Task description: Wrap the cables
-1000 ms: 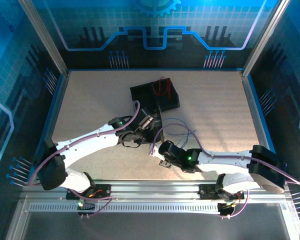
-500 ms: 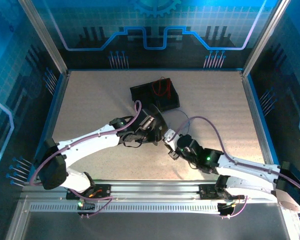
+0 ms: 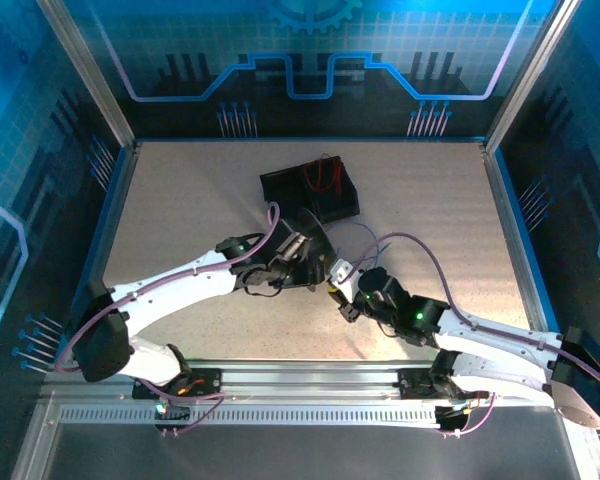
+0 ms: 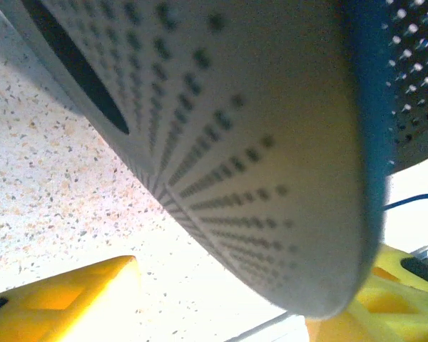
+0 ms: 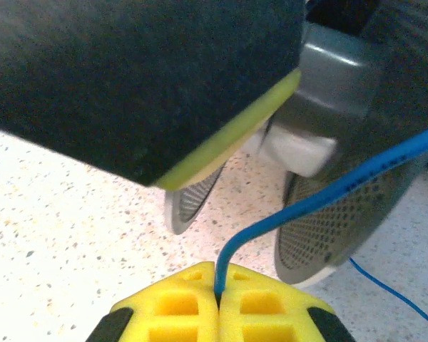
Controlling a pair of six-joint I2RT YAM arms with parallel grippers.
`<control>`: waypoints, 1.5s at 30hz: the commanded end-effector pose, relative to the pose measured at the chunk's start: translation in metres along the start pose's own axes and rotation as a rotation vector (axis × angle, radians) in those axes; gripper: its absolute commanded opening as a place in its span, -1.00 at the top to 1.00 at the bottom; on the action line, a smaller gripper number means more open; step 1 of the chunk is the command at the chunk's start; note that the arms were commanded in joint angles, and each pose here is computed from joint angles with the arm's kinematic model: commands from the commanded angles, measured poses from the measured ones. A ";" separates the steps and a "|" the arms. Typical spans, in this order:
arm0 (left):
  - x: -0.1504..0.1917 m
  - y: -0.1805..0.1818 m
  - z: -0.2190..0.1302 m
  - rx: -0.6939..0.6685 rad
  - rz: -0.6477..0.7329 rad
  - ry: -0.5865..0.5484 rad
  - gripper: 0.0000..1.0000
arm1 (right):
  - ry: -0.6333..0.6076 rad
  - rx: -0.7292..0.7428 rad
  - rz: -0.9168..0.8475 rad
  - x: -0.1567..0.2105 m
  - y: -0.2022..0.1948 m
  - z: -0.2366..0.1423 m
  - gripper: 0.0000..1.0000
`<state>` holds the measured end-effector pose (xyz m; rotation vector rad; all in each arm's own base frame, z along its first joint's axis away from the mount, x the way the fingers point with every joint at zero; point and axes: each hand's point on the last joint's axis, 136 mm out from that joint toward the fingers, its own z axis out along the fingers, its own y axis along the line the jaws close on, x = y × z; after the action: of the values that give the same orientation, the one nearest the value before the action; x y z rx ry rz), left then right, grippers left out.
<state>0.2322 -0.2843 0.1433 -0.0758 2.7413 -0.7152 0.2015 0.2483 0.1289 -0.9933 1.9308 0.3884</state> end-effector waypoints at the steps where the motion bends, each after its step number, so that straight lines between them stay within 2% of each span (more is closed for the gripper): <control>1: 0.015 0.004 -0.016 0.027 0.004 0.029 -0.29 | -0.001 -0.087 -0.021 -0.002 0.011 -0.002 1.00; 7: 0.019 0.008 -0.037 0.099 0.023 -0.028 -0.54 | 0.019 -0.116 -0.001 -0.002 0.011 -0.003 1.00; 12: 0.021 -0.012 -0.045 0.224 0.075 -0.039 -0.98 | 0.018 -0.144 0.008 -0.003 0.014 -0.004 1.00; 21: 0.030 -0.025 -0.017 0.273 0.102 0.029 -0.99 | -0.043 -0.187 0.026 -0.018 0.019 -0.014 1.00; 28: 0.028 -0.030 -0.002 0.316 0.098 0.016 -0.99 | -0.063 -0.206 0.062 -0.025 0.019 -0.019 1.00; 33: 0.028 -0.034 -0.002 0.382 0.078 -0.010 -0.99 | -0.109 -0.219 0.080 -0.033 0.015 -0.029 1.00; 39: 0.034 -0.039 -0.008 0.427 0.070 0.018 -0.99 | -0.178 -0.291 0.070 -0.043 0.020 -0.045 1.00; 45: 0.035 -0.046 -0.013 0.459 0.080 0.031 -0.99 | -0.153 -0.345 0.078 -0.044 0.025 -0.044 1.00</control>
<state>0.1998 -0.3133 0.1519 0.1043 2.5540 -1.2044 0.1732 0.2464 0.1633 -1.0284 1.8832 0.7603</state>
